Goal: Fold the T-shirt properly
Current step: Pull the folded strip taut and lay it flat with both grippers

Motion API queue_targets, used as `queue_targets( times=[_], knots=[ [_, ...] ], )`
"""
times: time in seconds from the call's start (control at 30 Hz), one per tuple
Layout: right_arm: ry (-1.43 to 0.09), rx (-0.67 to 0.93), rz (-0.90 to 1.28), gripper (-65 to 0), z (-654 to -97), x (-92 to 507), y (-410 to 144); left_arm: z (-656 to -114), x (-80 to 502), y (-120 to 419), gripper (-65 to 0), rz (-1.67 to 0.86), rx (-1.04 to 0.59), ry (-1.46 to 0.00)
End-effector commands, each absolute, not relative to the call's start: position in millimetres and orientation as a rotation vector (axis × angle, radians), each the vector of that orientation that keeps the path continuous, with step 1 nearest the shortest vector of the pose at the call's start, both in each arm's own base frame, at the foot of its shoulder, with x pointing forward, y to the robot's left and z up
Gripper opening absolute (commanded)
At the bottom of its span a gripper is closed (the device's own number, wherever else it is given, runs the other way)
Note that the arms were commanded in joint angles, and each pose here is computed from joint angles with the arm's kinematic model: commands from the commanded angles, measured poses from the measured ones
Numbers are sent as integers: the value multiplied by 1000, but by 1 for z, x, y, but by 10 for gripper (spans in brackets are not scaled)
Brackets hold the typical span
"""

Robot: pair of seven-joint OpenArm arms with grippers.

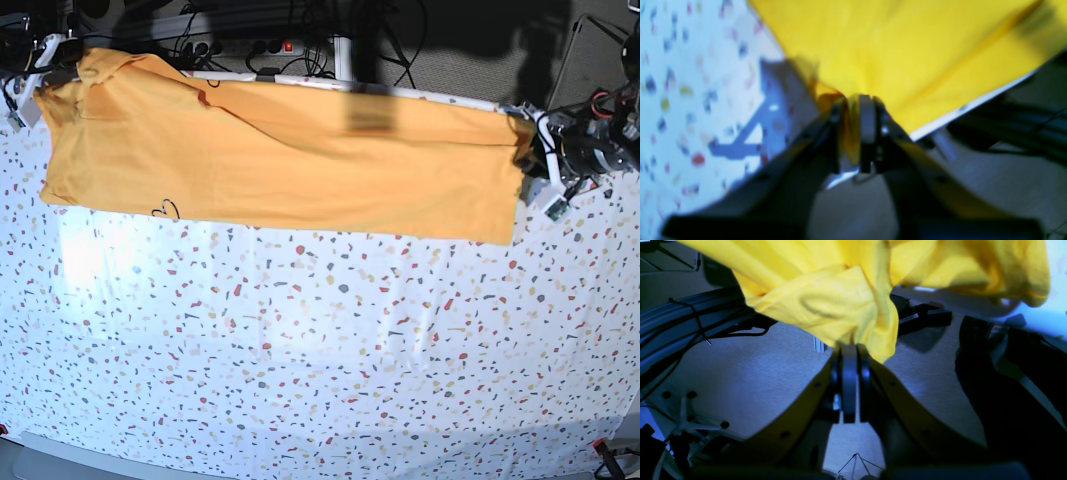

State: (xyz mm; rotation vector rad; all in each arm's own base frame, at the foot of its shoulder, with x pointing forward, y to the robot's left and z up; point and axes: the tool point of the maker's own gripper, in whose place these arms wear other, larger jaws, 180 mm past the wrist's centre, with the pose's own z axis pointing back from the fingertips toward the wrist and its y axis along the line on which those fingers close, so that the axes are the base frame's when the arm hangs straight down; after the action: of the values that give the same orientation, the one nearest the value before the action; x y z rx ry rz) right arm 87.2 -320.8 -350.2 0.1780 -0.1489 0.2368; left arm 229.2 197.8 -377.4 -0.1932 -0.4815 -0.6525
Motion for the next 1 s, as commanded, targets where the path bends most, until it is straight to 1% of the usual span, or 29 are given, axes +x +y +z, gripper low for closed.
queue_targets(
  times=[0.0, 0.1, 0.13, 0.27, 0.47, 0.6, 0.67, 0.77, 0.97],
  knots=[
    [-155, 159, 257, -650, -344, 91, -325, -372, 233, 205, -508, -670, -156, -495],
    [-157, 159, 257, -650, -344, 91, -325, -377, 231, 215, -504, -655, -98, -479],
    [-184, 161, 256, -650, -343, 96, -324, -377, 233, 217, -504, -634, -90, -484],
    [-351, 174, 249, -650, -332, 130, -319, -373, 241, 214, -504, -604, -95, -533],
    [-600, 167, 257, -650, -298, 195, -316, -373, 241, 213, -504, -602, -100, -537],
    [-707, 151, 266, -650, -276, 227, -316, -373, 241, 212, -504, -601, -101, -538],
    [-729, 144, 270, -650, -269, 235, -317, -373, 241, 212, -504, -601, -103, -538],
    [-719, 134, 276, -650, -266, 238, -318, -373, 241, 210, -504, -597, -110, -540],
    [-711, 131, 277, -650, -267, 238, -319, -379, 239, 187, -504, -560, -172, -562]
  ],
)
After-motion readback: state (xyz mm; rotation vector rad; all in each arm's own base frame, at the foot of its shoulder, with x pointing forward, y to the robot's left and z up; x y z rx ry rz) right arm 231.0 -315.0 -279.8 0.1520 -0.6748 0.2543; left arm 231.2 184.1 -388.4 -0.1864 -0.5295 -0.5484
